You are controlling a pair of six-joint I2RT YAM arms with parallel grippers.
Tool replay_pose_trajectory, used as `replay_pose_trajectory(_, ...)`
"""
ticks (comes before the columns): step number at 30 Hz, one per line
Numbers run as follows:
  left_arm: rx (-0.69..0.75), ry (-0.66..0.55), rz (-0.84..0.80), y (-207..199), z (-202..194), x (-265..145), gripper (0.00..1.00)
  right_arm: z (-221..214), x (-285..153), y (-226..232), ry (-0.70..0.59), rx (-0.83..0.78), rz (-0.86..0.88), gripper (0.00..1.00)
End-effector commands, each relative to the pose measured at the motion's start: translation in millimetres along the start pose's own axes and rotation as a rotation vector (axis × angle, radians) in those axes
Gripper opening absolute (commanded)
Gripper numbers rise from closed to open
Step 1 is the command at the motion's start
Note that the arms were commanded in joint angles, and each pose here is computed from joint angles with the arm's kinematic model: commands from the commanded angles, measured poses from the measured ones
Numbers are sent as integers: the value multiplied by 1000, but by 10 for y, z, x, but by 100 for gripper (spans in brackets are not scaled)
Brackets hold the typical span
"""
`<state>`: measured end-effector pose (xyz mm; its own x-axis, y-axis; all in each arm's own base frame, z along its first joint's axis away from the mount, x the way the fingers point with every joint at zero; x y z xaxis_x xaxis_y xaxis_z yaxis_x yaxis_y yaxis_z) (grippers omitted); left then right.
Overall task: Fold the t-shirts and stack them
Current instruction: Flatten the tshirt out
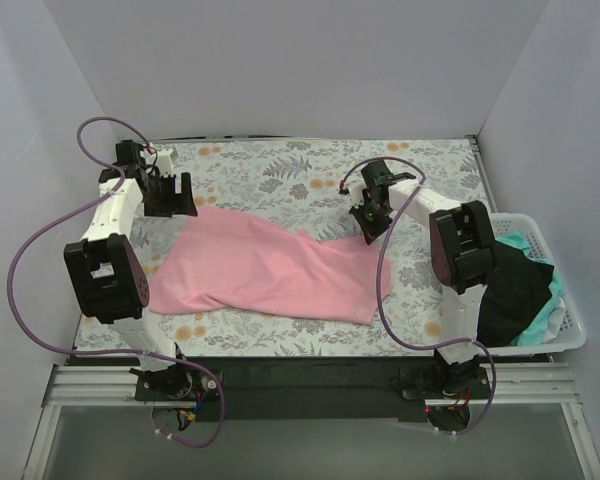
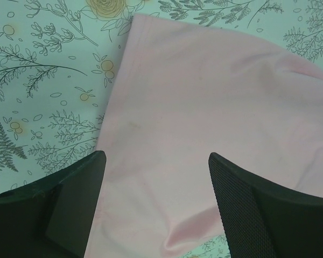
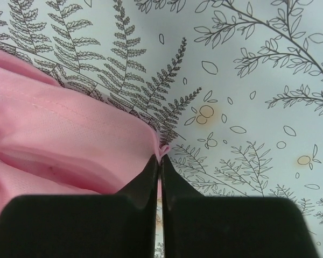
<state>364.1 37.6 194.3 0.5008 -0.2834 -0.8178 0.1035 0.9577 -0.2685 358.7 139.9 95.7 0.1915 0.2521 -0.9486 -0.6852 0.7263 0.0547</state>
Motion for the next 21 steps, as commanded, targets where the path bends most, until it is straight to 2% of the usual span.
replay_pose_trajectory(1,-18,-77,10,46,186,-67,75,126,-115,-17,-56,-30,-21,1)
replay_pose_trajectory(3,-27,-114,-10,75,225,-95,74,331,-435,-47,-164,-69,-41,1)
replay_pose_trajectory(4,-28,-128,-21,79,236,-113,74,531,-853,-86,-285,-91,-90,1)
replay_pose_trajectory(6,-24,-185,-35,104,274,-201,73,697,-1347,-99,-427,-126,-119,1)
replay_pose_trajectory(7,-21,-202,-38,113,282,-225,73,728,-1697,-97,-510,-158,-157,1)
replay_pose_trajectory(10,-9,-238,-56,114,268,-297,72,668,-2204,-44,-641,-230,-188,1)
replay_pose_trajectory(13,18,-238,-95,80,211,-283,72,423,-2069,1,-619,-281,-174,1)
replay_pose_trajectory(15,17,-218,-106,96,163,-215,71,265,-1865,8,-549,-283,-158,1)
replay_pose_trajectory(21,21,-165,-100,198,138,-32,68,67,-1600,48,-443,-268,-96,1)
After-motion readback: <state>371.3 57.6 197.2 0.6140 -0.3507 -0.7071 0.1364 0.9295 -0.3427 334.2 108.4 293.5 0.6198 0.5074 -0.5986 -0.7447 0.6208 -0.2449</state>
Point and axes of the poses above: each gripper's point midway between its finger pads, its own x axis out along the fingers, its own y axis along the line the jaws close on, z = x × y, the point moved 8 cm from there along -x, back along the fingers, and after that the axes turned 3 degrees about -x, right-handed, at the moved point
